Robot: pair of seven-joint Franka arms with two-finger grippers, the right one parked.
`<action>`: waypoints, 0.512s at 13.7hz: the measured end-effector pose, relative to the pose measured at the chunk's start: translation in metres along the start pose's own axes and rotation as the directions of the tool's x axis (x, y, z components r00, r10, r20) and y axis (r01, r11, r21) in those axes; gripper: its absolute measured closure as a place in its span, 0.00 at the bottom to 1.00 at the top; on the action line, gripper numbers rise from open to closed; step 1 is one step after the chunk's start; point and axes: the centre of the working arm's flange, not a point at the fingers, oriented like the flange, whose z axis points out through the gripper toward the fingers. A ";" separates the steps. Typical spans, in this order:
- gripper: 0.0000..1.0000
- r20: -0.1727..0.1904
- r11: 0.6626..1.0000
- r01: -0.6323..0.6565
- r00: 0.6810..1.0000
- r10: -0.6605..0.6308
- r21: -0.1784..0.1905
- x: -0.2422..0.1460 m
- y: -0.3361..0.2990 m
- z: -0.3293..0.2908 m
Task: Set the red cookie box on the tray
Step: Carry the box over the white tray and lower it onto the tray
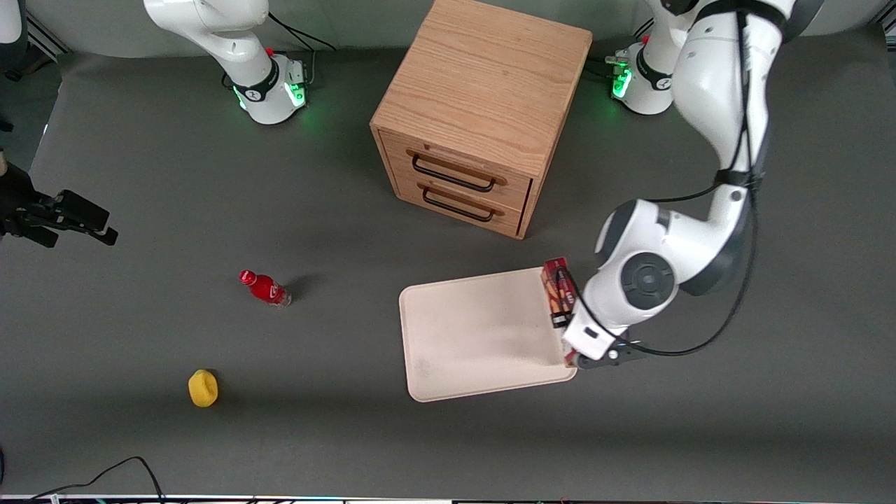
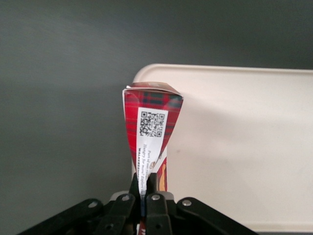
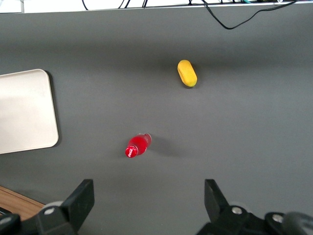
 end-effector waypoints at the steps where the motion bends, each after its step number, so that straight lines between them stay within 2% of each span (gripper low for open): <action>1: 0.94 -0.011 1.000 0.006 1.000 -0.006 -0.005 -0.001 0.008 0.018; 3: 0.94 -0.015 1.000 0.006 1.000 -0.006 -0.003 -0.002 0.016 0.041; 5: 0.94 -0.022 1.000 0.003 1.000 -0.003 0.001 -0.002 0.018 0.038; 7: 0.81 -0.023 1.000 0.004 1.000 -0.004 0.008 -0.001 0.016 0.040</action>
